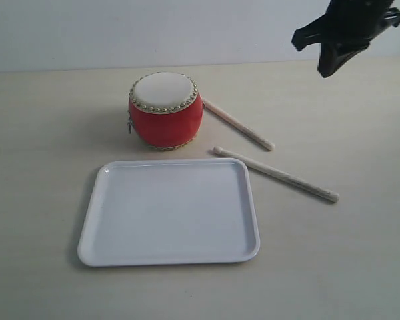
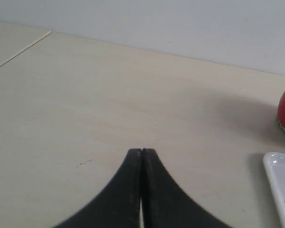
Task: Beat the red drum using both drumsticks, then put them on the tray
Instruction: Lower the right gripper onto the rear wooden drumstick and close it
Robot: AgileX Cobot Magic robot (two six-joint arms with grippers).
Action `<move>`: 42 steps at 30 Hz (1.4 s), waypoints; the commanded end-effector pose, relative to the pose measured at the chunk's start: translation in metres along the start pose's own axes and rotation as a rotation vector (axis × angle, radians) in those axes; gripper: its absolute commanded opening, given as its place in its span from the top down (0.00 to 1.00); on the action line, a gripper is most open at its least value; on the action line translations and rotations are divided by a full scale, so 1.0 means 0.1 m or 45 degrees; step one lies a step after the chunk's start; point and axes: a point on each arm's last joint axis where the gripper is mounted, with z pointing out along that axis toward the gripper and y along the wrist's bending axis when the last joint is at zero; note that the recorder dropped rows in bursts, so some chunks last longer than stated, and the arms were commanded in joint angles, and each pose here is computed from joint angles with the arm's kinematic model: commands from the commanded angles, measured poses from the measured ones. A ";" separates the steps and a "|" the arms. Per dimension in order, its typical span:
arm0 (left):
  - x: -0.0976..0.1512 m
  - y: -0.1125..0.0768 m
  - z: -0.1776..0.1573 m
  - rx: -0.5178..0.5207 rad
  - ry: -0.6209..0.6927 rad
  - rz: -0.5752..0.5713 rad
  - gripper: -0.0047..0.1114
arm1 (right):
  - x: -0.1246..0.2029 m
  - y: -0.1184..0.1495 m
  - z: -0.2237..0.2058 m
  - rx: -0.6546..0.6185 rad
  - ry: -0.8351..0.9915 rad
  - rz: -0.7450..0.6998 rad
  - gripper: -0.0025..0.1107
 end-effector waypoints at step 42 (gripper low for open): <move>0.00 0.00 0.00 0.003 -0.010 -0.008 0.96 | -0.45 0.59 1.59 -0.070 0.193 -0.612 0.61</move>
